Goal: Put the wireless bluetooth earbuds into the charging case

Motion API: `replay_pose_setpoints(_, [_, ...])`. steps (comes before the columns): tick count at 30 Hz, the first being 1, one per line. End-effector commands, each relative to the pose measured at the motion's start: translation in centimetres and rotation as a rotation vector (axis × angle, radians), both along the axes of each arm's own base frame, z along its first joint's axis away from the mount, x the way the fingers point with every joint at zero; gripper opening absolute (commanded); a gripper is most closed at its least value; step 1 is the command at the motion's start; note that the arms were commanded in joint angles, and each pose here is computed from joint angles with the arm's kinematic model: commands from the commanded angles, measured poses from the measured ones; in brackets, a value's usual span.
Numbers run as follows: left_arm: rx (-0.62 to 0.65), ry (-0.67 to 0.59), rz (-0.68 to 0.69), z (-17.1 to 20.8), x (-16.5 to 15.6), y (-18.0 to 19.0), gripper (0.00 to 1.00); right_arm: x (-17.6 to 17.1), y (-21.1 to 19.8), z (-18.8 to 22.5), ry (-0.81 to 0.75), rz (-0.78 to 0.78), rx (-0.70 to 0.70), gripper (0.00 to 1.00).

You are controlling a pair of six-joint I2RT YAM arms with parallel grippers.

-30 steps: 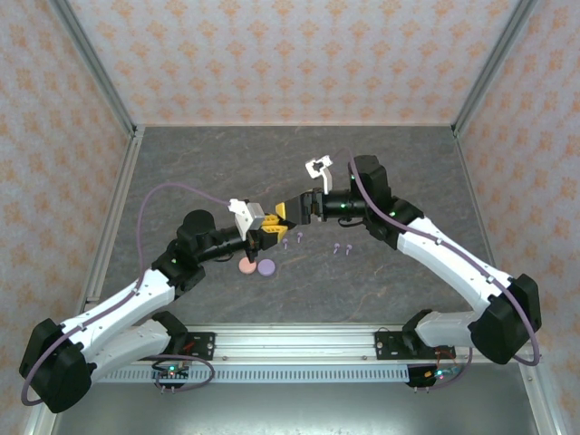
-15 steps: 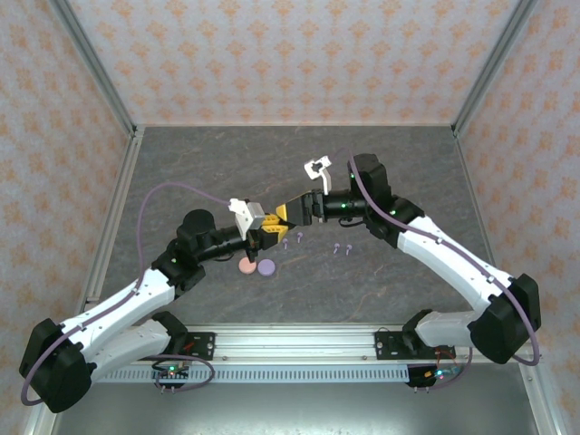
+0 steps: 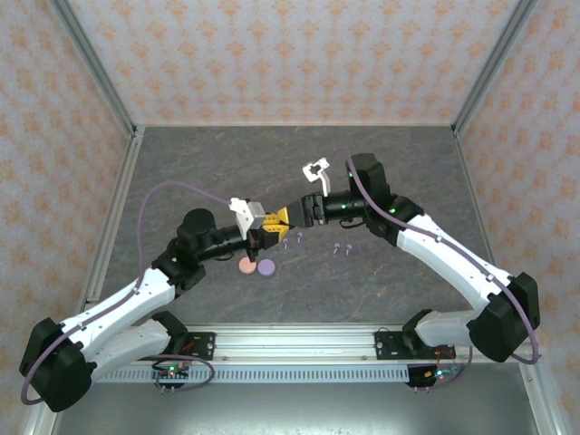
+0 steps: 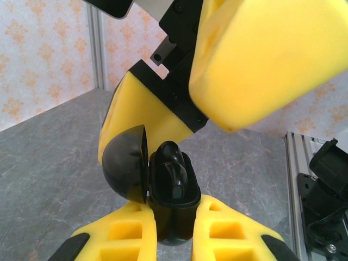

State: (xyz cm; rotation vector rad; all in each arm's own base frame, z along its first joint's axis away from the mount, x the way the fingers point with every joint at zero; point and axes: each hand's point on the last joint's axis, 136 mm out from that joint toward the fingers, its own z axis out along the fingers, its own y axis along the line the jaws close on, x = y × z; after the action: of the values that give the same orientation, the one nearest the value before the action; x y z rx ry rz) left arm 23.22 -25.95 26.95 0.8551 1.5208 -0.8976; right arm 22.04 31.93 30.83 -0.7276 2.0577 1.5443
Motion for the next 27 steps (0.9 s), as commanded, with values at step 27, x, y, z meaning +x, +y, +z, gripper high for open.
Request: replay_pose_setpoints(27, [0.075,0.224,0.154,-3.2,6.8,0.5,0.0,7.7,-14.6,-3.7,0.036,-0.799,-0.158,0.92])
